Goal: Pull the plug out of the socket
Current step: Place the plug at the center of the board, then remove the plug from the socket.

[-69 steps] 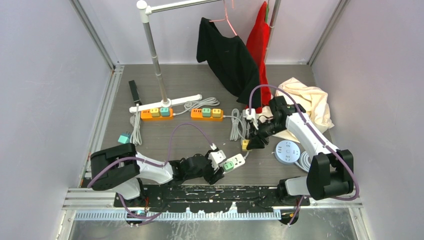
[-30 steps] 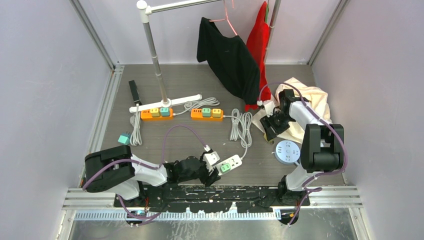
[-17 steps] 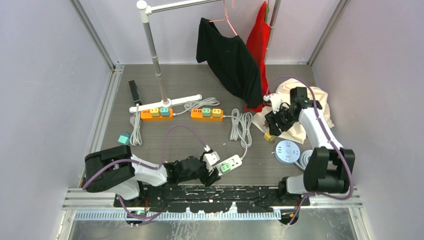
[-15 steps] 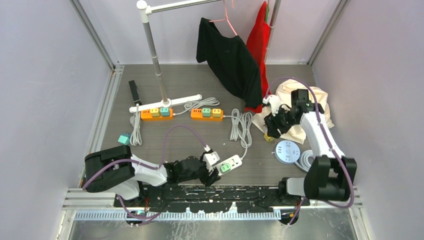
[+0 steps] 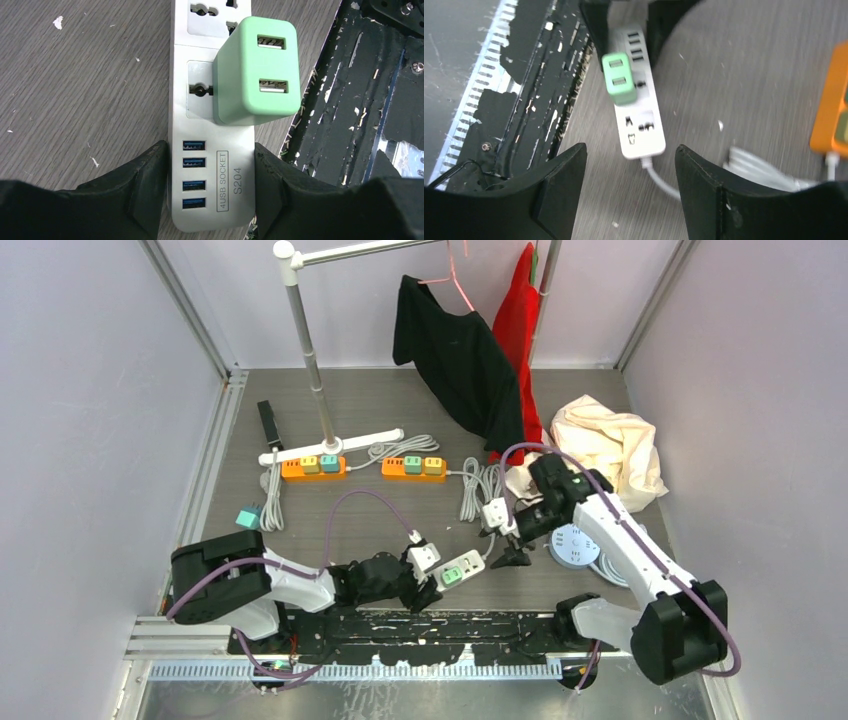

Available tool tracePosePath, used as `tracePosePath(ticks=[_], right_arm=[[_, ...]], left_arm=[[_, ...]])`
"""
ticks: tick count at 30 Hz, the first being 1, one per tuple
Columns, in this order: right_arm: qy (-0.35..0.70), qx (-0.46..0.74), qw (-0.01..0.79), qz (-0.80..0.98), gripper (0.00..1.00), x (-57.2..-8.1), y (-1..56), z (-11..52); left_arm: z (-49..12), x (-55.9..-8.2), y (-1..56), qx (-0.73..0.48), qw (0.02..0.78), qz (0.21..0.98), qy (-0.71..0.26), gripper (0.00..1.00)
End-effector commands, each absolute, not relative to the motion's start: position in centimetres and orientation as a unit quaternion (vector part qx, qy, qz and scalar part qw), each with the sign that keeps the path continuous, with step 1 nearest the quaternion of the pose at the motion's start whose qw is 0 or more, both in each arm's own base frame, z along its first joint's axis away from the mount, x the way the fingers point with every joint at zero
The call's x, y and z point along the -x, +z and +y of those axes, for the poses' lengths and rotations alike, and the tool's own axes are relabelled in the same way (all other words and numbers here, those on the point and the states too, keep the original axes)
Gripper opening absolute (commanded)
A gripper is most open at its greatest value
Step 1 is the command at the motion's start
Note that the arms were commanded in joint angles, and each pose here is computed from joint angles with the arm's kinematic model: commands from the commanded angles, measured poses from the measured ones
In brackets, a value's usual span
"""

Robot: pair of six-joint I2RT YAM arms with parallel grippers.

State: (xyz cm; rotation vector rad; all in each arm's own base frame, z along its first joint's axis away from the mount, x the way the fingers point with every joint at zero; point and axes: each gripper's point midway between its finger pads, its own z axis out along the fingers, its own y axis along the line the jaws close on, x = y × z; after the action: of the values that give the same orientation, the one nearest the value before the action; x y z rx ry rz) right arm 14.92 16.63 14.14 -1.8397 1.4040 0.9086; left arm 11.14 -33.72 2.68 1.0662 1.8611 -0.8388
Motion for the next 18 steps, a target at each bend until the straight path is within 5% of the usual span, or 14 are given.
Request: tracePosePath(ticks=[1,14,18], right_arm=[[0.361,0.735,0.340,0.463,0.70,-14.5,14.5,20.2],[0.301,0.766,0.294,0.485,0.68,-14.8,8.4,21.3],[0.301,0.773,0.282,0.482,0.54,-14.5,7.8,21.4]], left_arm=[[-35.8,-11.1,4.7,-0.412,0.423,0.716,-0.371,0.47],[-38.7,-11.6,4.4,-0.420,0.415,0.714,-0.376,0.23],[-38.6,-11.6,4.5,-0.418,0.415,0.715,-0.377,0.16]])
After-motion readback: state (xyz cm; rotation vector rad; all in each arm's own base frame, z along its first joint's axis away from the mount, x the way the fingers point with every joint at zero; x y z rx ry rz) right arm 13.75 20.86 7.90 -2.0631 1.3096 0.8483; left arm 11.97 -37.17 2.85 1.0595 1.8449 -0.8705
